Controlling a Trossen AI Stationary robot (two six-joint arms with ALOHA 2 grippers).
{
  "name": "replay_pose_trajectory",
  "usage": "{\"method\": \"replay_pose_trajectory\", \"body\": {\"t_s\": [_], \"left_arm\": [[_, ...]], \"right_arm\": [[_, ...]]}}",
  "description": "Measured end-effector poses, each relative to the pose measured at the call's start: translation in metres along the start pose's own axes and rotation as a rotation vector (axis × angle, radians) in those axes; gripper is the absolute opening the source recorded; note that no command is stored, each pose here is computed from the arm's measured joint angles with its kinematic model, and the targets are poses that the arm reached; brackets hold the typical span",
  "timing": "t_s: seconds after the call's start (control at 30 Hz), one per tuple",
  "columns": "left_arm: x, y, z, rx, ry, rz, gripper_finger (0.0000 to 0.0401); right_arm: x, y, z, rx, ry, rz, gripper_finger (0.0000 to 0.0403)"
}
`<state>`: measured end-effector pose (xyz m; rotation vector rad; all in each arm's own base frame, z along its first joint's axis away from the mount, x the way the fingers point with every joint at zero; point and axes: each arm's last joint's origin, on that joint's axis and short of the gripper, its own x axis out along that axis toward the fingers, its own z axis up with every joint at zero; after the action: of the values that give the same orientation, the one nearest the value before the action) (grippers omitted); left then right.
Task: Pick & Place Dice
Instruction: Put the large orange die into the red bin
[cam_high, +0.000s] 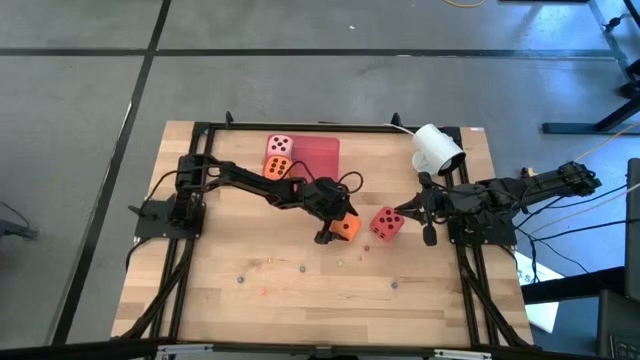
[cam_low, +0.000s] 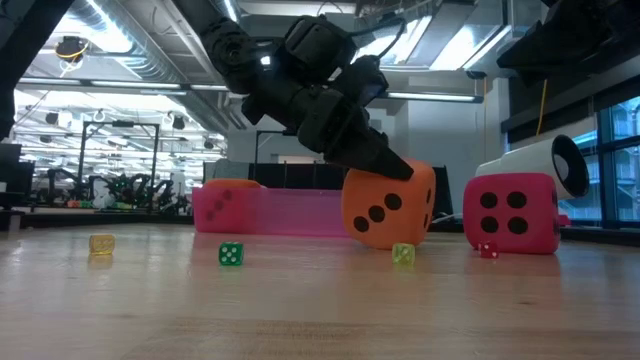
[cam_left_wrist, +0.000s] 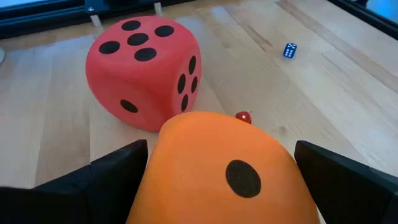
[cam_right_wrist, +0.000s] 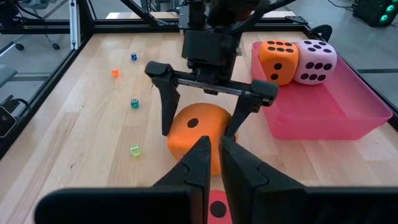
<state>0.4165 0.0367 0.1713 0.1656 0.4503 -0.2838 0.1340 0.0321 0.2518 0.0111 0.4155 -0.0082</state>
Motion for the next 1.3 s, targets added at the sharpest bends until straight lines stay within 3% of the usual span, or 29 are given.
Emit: {"method": "replay_pose_trajectory", "body": {"t_s": [0.47,0.93,1.13,1.3], "left_arm": [[-0.001,0.001,-0.001,-0.015,0.019,0.014,0.0363],[-0.003,0.001,0.001,-0.014,0.019,0.022,0.0359],[-0.018,0.002,0.016,0.0,-0.004,0.044,0.0359],[-0.038,0.002,0.033,0.049,0.029,0.156,0.0359]], "right_arm": [[0.0,0.0,0.0,0.0,0.0,0.0,0.0036],[0.0,0.0,0.0,0.0,0.0,0.0,0.0036],[0.0,0.0,0.0,0.0,-0.001,0.0,0.0036],[0.0,0.0,0.0,0.0,0.0,0.0,0.0036]]}}
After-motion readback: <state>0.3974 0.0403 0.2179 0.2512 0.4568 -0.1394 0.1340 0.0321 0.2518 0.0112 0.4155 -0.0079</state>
